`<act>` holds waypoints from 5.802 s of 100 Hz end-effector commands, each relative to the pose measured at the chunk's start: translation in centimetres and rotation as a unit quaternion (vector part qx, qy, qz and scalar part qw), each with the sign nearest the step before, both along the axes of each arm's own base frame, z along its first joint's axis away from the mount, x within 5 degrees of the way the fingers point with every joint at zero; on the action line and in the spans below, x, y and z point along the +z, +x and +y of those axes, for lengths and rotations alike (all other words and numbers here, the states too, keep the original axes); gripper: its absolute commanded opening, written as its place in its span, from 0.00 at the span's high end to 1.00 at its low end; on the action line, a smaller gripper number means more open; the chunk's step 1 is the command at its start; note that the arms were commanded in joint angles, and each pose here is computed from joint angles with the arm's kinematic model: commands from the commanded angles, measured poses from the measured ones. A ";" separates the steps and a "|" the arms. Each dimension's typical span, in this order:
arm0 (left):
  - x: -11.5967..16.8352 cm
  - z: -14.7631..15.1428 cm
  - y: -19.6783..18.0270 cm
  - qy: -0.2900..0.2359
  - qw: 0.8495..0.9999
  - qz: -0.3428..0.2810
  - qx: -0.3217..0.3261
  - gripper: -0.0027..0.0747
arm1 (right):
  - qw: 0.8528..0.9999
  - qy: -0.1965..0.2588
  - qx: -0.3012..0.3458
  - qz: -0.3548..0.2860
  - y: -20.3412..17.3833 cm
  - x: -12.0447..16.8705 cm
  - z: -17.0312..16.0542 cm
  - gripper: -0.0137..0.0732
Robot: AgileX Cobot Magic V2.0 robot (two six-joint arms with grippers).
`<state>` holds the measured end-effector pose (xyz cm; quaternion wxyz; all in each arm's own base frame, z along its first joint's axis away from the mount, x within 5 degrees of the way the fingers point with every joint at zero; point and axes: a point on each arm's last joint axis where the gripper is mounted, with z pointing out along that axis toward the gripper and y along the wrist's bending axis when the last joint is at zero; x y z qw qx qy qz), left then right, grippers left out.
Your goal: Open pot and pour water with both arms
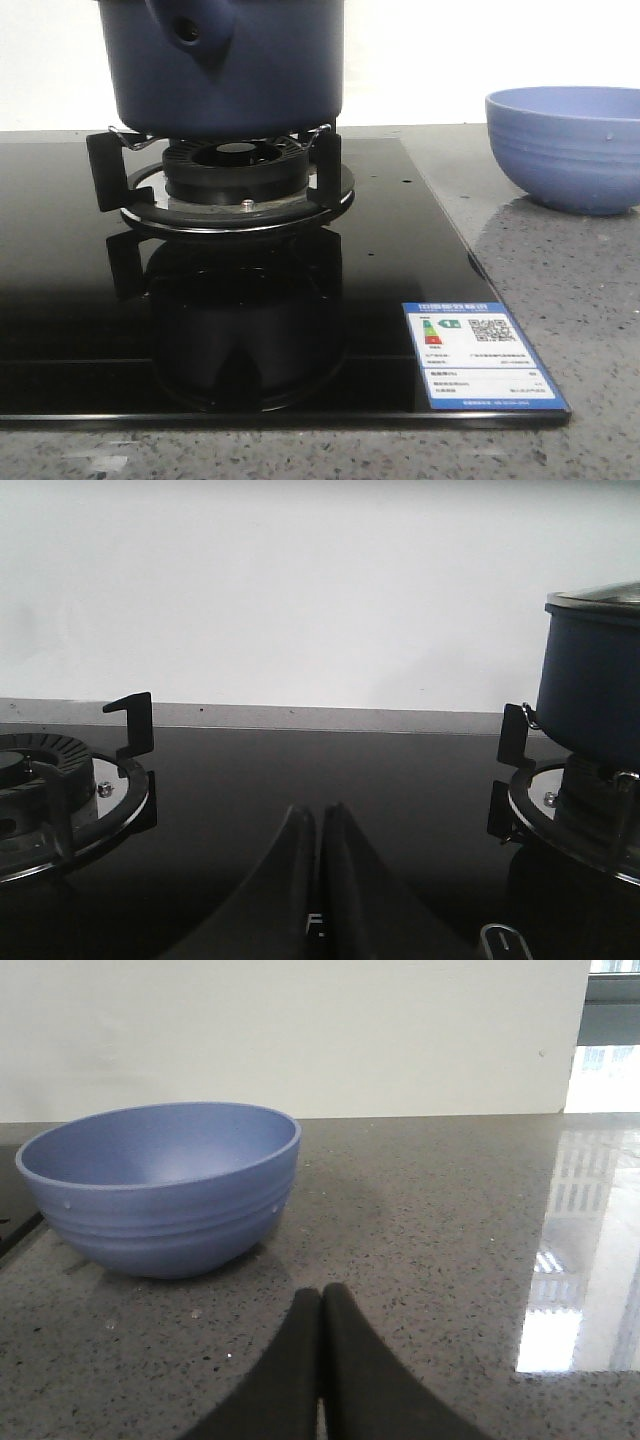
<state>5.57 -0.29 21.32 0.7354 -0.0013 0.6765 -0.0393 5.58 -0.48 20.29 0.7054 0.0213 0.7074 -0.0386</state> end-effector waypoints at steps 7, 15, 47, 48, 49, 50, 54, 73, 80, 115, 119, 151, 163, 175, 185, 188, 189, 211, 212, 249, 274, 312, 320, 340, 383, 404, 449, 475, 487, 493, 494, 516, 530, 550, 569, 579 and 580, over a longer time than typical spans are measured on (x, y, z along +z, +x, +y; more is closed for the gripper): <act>-0.2 0.0 -0.1 -0.020 0.999 -0.038 -0.006 0.99 | 0.999 -0.004 0.001 -0.046 -0.1 0.2 0.0 0.92; -0.2 0.0 -0.1 -0.029 0.999 -0.037 -0.007 0.99 | 0.999 0.003 0.001 -0.052 -0.1 0.3 0.0 0.92; -0.1 0.1 -0.2 -0.082 0.996 -0.041 -0.009 0.99 | 0.989 0.134 0.005 -0.066 -0.1 0.3 0.0 0.92; -0.1 0.1 -0.2 -0.086 0.995 -0.041 -0.009 0.99 | 0.989 0.136 0.005 -0.066 -0.1 0.3 0.0 0.92; -0.1 0.1 -0.2 -0.094 0.995 -0.040 -0.009 0.99 | 0.988 0.138 0.005 -0.066 -0.1 0.3 0.0 0.92; -0.1 0.1 -0.2 -0.098 0.994 -0.040 -0.009 0.99 | 0.988 0.141 0.005 -0.066 -0.1 0.3 0.0 0.92; -0.1 0.1 -0.2 -0.125 0.991 -0.038 -0.010 0.99 | 0.986 0.155 0.006 -0.066 -0.1 0.3 0.0 0.92; -0.2 0.3 -0.1 -0.233 0.972 -0.032 -0.015 0.99 | 0.960 0.269 0.010 -0.069 -0.1 0.2 0.0 0.92; -0.2 0.4 -0.1 -0.284 0.958 -0.029 -0.017 0.99 | 0.952 0.296 0.013 -0.073 -0.1 0.4 0.0 0.92; 6.1 -0.6 -1.1 -0.227 0.972 -0.005 -0.065 0.99 | 0.981 0.177 0.075 -0.008 -1.0 7.0 1.5 0.91; 7.0 -0.8 -0.9 -0.199 0.978 0.015 -0.067 0.99 | 0.985 0.153 0.080 0.021 -0.7 7.6 1.6 0.91; 14.0 -2.5 2.0 -0.063 0.980 0.139 -0.130 0.99 | 0.973 0.074 0.131 0.174 2.9 12.8 2.3 0.91; 14.7 -3.3 2.4 -0.045 0.974 0.140 -0.174 0.99 | 0.970 0.070 0.149 0.180 3.6 13.6 2.6 0.91; 15.1 -4.0 2.5 -0.017 0.967 0.135 -0.213 0.99 | 0.969 0.061 0.163 0.178 3.7 14.1 2.9 0.91; 15.7 -4.3 2.4 -0.032 0.965 0.117 -0.233 0.93 | 0.970 0.047 0.166 0.172 3.7 14.4 2.9 0.82; 15.8 -4.4 2.3 -0.038 0.964 0.111 -0.237 0.89 | 0.970 0.046 0.166 0.172 3.7 14.4 2.9 0.76; 15.9 -4.4 2.3 -0.040 0.964 0.110 -0.240 0.88 | 0.970 0.046 0.166 0.172 3.7 14.4 2.9 0.75; 16.2 -4.5 2.3 -0.045 0.964 0.092 -0.247 0.57 | 0.972 0.046 0.164 0.161 3.7 14.8 2.8 0.34; 16.2 -4.5 2.3 -0.045 0.964 0.092 -0.247 0.56 | 0.972 0.046 0.164 0.161 3.7 14.8 2.8 0.34; 16.0 -5.2 4.5 -0.037 0.966 0.097 -0.237 0.53 | 0.972 0.060 0.168 0.153 3.7 14.9 2.9 0.35; 16.1 -7.2 8.0 -0.039 0.955 0.118 -0.271 0.47 | 0.972 0.060 0.168 0.153 3.7 14.9 2.9 0.35; 17.9 -10.6 15.4 -0.026 0.942 0.140 -0.305 0.37 | 0.971 0.060 0.169 0.156 3.7 14.9 3.0 0.35; 18.3 -11.2 16.8 -0.014 0.941 0.138 -0.310 0.37 | 0.971 0.060 0.170 0.157 3.7 14.9 3.0 0.35; 18.9 -12.8 19.3 0.006 0.928 0.146 -0.344 0.31 | 0.970 0.060 0.172 0.164 3.7 14.8 3.0 0.35; 18.6 -13.9 20.9 0.020 0.916 0.159 -0.368 0.27 | 0.969 0.060 0.173 0.167 3.6 14.7 3.0 0.35; 17.5 -14.8 21.6 0.068 0.908 0.153 -0.383 0.27 | 0.969 0.060 0.173 0.167 3.6 14.7 3.0 0.35; 16.8 -14.9 22.7 0.093 0.915 0.139 -0.366 0.28 | 0.968 0.059 0.174 0.171 3.6 14.6 3.0 0.35; 16.8 -14.9 22.7 0.091 0.915 0.139 -0.367 0.42 | 0.968 0.059 0.174 0.171 3.6 14.6 3.1 0.35; 16.8 -14.9 22.6 0.090 0.915 0.140 -0.368 0.46 | 0.967 0.059 0.175 0.174 3.6 14.6 3.1 0.35; 16.8 -14.9 22.6 0.087 0.915 0.140 -0.368 0.47 | 0.967 0.059 0.175 0.175 3.6 14.6 3.1 0.35; 16.8 -14.9 22.6 0.086 0.915 0.140 -0.368 0.47 | 0.967 0.059 0.175 0.175 3.6 14.6 3.1 0.35; 17.0 -15.0 22.6 0.068 0.916 0.140 -0.369 0.47 | 0.965 0.059 0.178 0.182 3.5 14.4 3.1 0.35; 17.0 -15.0 22.6 0.062 0.916 0.140 -0.371 0.47 | 0.964 0.059 0.179 0.187 3.5 14.4 3.1 0.35; 17.1 -15.0 22.6 0.051 0.916 0.140 -0.372 0.47 | 0.964 0.059 0.179 0.187 3.5 14.4 3.1 0.35; 17.1 -15.0 22.6 0.051 0.916 0.140 -0.372 0.47 | 0.964 0.059 0.179 0.187 3.5 14.4 3.1 0.35; 17.1 -15.0 22.6 0.051 0.916 0.140 -0.372 0.47 | 0.964 0.059 0.179 0.187 3.5 14.4 3.1 0.35; 17.1 -15.0 22.6 0.051 0.916 0.140 -0.372 0.47 | 0.964 0.059 0.179 0.187 3.5 14.4 3.1 0.35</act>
